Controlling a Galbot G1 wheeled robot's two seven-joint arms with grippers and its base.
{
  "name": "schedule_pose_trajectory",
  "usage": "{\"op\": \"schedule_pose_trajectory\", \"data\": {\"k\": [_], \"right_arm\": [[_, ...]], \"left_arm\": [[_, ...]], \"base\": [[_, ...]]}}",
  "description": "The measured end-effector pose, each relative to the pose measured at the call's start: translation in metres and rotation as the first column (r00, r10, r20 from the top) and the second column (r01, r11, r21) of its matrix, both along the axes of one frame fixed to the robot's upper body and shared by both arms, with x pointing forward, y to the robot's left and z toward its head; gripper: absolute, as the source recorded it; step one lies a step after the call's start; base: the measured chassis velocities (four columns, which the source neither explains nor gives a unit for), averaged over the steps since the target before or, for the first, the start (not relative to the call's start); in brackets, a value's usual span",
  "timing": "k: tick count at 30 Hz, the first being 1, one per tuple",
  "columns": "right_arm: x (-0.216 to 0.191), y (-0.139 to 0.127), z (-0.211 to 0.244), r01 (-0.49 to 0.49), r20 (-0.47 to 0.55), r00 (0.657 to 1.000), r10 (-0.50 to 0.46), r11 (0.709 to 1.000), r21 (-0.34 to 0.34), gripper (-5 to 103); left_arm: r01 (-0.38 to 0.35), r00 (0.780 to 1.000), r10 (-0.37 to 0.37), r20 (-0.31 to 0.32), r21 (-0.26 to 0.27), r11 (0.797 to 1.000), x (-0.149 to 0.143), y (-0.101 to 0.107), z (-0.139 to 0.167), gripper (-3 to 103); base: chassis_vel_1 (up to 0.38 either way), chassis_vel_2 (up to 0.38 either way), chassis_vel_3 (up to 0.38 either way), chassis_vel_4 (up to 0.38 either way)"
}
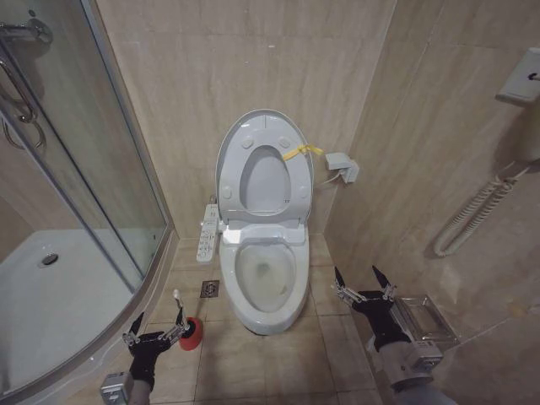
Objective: Open the toilet lid, clean the toilet bowl with a toilet brush, close the toilet lid, and flush.
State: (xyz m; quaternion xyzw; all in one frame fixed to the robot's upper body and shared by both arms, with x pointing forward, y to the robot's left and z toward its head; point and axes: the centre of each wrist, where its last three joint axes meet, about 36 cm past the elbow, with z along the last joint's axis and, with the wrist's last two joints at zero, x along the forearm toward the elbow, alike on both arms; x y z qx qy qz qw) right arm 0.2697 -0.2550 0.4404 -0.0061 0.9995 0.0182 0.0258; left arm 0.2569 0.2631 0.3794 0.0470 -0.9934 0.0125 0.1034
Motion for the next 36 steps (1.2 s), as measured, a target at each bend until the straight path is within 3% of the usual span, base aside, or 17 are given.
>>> {"op": "schedule_pose_trajectory", "data": {"k": [5,9,19,30,36], "right_arm": [[0.0,0.0,0.0,0.0,0.0,1.0,0.0,1.0,0.0,100],[0.0,0.0,0.0,0.0,0.0,1.0,0.0,1.0,0.0,100],[0.0,0.0,0.0,0.0,0.0,1.0,0.0,1.0,0.0,100],[0.0,0.0,0.0,0.0,0.0,1.0,0.0,1.0,0.0,100],[0.0,0.0,0.0,0.0,0.0,1.0,0.0,1.0,0.0,100]], "left_arm": [[0.004,1.0,-0.004,0.0,-0.003,1.0,0.0,-0.001,-0.001,100],[0.107,0.992,-0.101,0.077,-0.068,0.992,-0.023,-0.035,-0.007,100],[0.125,0.988,-0.117,0.102,-0.078,0.989,-0.027,-0.04,-0.007,100],[0.071,0.992,-0.072,0.103,0.009,0.997,-0.036,-0.005,-0.101,100],[0.05,0.995,-0.052,0.082,0.019,0.999,-0.044,0.005,-0.126,100]], "base": [[0.0,0.0,0.0,0.0],[0.0,0.0,0.0,0.0],[0.0,0.0,0.0,0.0],[0.0,0.0,0.0,0.0],[0.0,0.0,0.0,0.0]]}}
